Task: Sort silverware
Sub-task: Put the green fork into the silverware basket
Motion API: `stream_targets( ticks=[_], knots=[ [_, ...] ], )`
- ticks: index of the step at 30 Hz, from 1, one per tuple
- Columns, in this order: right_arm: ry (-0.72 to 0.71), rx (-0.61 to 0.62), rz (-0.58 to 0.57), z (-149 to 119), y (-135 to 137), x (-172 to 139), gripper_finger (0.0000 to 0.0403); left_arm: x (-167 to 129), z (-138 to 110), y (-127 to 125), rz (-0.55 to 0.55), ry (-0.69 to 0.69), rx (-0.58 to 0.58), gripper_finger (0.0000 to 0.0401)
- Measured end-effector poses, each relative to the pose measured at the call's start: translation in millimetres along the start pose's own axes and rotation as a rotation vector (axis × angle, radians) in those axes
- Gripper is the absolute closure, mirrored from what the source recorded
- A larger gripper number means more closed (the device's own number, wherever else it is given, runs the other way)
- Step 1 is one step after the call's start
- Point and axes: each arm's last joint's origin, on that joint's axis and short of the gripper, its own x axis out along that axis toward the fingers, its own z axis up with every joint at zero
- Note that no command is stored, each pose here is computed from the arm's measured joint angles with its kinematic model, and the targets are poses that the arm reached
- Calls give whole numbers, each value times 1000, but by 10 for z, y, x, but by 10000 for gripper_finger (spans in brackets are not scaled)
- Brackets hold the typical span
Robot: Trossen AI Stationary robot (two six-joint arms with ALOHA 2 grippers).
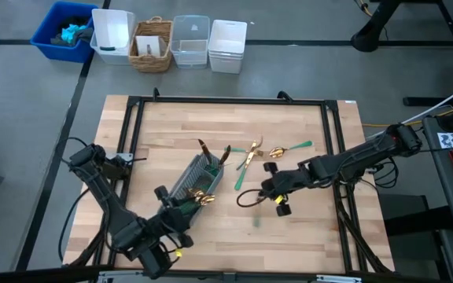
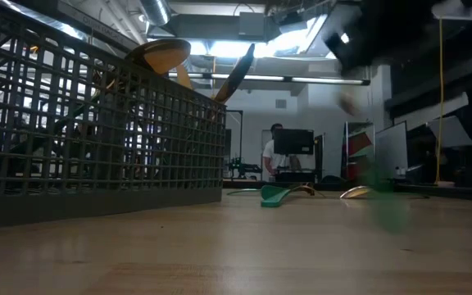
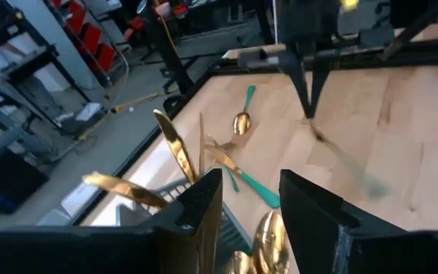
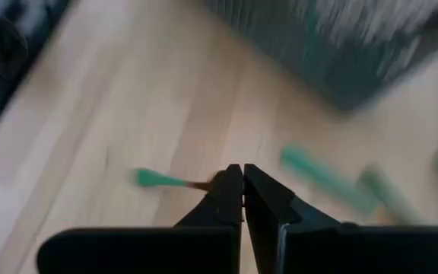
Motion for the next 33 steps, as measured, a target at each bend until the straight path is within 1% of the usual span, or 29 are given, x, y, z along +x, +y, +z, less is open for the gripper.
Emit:
stream_targets(
  ticks=[4,7,11,13,18,21,23,28,33],
  knots=[
    [-173,-109,-14,371,-8,-175,388,-72,-37,20,-5,-2,-61,278],
    [-287,-185,-33,619,-14,-332,397,-104,-48,18,-12,-4,-62,278],
    [-437,-262,-96,871,-30,-508,397,-112,-49,17,-14,-5,-52,278],
    [-473,-296,-144,934,-43,-560,397,-108,-49,18,-13,-5,-52,278],
    [-564,-359,-333,1053,-107,-591,400,-104,-47,18,-11,-5,-47,278],
    [-586,-403,-404,1107,-180,-498,400,-103,-45,19,-9,-10,-48,278],
    [-575,-427,-436,1119,-253,-403,401,-103,-45,19,-9,-11,-49,278],
    [-480,-464,-500,1076,-455,-141,400,-104,-45,19,-9,-11,-44,278],
    [-389,-476,-519,1003,-616,130,400,-104,-45,19,-9,-12,-25,278]
  ],
)
